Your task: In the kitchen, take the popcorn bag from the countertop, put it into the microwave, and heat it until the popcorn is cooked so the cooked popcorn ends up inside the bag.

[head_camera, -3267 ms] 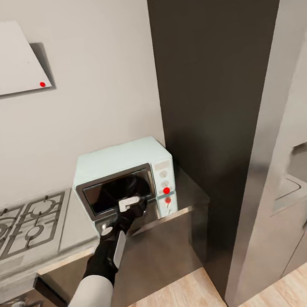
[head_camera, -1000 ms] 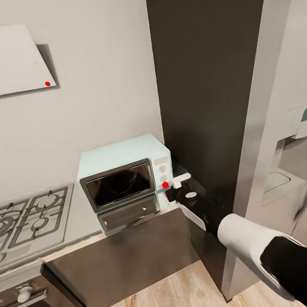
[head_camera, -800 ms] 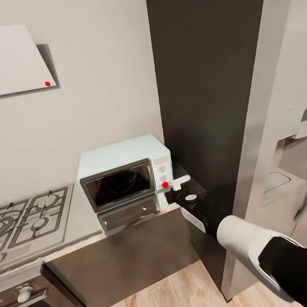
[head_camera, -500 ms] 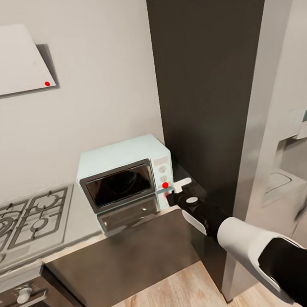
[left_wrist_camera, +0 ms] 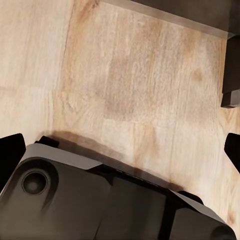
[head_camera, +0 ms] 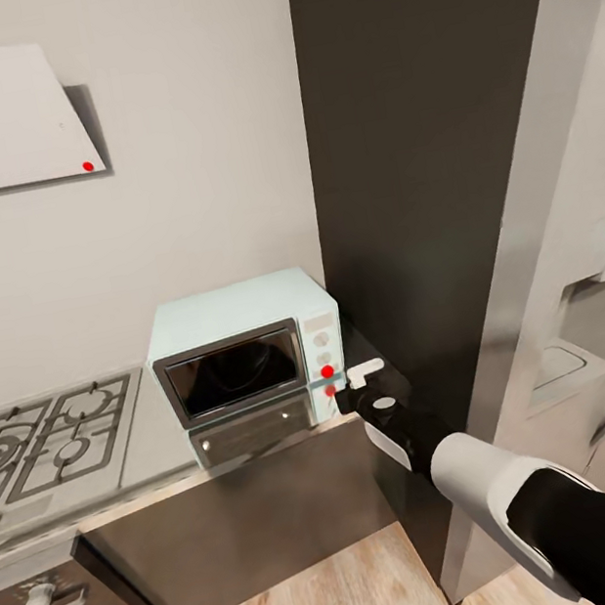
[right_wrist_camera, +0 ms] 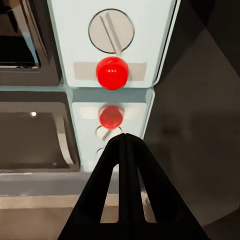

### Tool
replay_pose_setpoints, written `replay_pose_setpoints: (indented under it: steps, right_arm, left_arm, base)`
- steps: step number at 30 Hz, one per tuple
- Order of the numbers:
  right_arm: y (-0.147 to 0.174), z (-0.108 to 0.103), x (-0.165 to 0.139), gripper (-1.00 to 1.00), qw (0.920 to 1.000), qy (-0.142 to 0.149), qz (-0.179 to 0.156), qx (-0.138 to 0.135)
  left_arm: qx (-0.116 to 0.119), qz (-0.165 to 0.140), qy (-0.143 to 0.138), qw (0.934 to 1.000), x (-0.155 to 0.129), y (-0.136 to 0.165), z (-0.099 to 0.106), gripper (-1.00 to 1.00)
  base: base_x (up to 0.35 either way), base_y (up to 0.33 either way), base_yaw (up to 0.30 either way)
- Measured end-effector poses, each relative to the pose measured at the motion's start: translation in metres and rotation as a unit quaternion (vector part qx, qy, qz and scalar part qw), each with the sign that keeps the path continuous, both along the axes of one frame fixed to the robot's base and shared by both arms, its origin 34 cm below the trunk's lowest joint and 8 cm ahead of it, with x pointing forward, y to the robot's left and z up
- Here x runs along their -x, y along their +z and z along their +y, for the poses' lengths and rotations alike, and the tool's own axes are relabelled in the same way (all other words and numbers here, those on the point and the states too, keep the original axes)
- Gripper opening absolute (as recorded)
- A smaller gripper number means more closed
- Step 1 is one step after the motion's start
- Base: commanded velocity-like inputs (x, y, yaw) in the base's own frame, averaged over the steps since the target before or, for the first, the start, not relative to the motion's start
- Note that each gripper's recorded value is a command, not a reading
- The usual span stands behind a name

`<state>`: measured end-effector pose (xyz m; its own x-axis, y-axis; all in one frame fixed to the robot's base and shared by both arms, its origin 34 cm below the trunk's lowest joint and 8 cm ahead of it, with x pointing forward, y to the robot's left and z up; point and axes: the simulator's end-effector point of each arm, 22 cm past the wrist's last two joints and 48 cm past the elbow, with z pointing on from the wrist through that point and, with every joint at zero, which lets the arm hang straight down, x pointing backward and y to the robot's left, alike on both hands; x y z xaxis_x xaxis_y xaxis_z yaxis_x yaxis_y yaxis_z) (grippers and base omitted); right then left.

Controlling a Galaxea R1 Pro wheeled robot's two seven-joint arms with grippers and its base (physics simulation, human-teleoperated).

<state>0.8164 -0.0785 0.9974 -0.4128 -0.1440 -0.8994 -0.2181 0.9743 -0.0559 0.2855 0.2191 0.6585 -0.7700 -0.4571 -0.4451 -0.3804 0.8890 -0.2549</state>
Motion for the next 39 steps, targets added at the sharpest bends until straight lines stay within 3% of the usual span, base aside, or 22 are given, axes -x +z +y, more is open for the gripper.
replay_pose_setpoints:
  steps: [39]
  right_arm:
    - [-0.0088,0.0017,0.0053,-1.0,1.0,0.006,0.008,0.0]
  left_arm:
    - [-0.001,0.002,-0.001,1.0,0.0018,-0.001,0.002,1.0]
  base:
    - [0.092,0.032,0.0]
